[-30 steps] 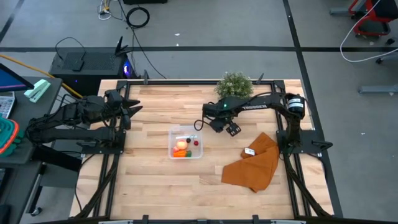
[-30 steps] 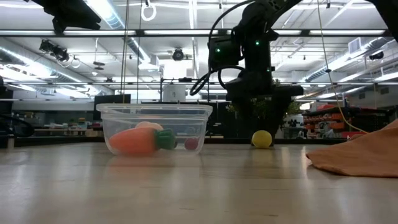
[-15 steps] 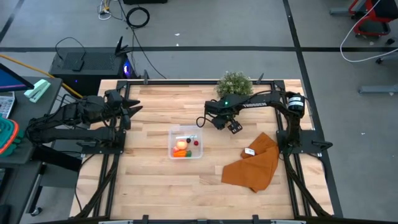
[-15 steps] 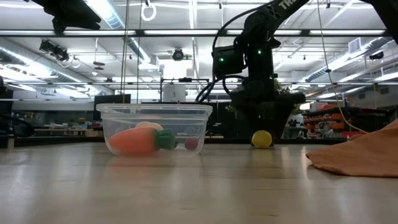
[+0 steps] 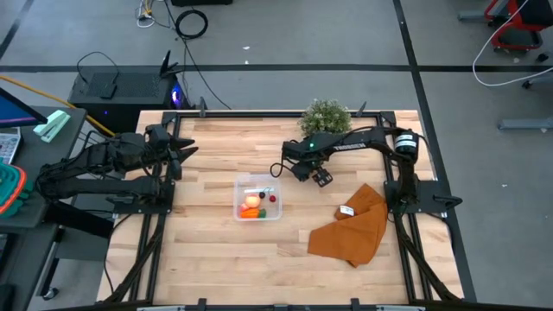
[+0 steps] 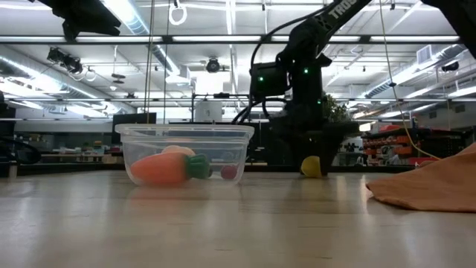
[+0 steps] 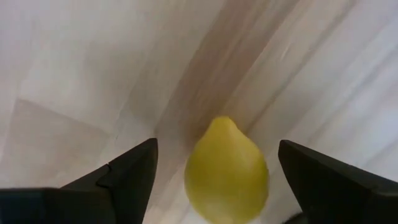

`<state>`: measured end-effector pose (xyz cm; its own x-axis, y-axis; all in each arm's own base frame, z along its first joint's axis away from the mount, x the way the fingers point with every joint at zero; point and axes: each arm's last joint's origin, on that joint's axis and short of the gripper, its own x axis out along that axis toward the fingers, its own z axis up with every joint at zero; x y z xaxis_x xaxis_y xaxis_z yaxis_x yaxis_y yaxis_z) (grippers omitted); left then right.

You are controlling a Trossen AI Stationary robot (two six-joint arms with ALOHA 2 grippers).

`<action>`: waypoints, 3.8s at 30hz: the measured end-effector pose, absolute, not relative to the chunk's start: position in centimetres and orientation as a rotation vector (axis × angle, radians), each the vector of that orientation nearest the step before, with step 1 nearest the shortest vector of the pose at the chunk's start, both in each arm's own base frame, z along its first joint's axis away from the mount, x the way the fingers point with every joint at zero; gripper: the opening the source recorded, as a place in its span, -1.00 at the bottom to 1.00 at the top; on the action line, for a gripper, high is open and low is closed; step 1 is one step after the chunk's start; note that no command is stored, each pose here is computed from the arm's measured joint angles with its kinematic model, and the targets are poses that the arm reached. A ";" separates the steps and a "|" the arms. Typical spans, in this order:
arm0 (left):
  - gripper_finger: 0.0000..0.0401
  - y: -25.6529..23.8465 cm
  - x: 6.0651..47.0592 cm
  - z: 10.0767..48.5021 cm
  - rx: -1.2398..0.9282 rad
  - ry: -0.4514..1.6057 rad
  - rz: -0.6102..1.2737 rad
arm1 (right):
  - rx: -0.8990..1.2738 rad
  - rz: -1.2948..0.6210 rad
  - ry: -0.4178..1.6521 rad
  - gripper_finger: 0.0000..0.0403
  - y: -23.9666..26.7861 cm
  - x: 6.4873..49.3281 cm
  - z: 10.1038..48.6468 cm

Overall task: Pick and placing Produce into tupperware
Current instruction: Put the yellow lemon into the transparent bin

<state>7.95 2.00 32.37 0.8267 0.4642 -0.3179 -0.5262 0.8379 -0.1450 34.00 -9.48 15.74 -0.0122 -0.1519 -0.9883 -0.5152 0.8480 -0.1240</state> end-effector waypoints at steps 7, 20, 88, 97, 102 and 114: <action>-0.31 2.0 7.9 32.4 -0.250 0.274 0.534 | -0.545 0.325 1.599 0.46 -9.5 34.1 15.0; -0.32 2.0 7.9 32.4 -0.249 0.274 0.534 | -0.575 0.324 1.608 -0.06 -9.4 34.1 15.1; -0.27 1.9 7.7 31.7 -0.271 0.341 0.530 | -0.051 0.052 0.968 -0.16 3.1 45.9 24.2; -0.30 1.9 7.7 31.6 -0.269 0.347 0.531 | 0.021 0.067 1.037 -0.16 3.3 46.6 21.5; -0.27 1.9 7.7 31.6 -0.269 0.353 0.531 | 0.022 0.061 1.066 -0.16 3.1 46.8 20.4; -0.27 1.9 7.7 31.6 -0.273 0.355 0.529 | 0.014 -0.006 1.125 -0.16 1.4 46.6 19.5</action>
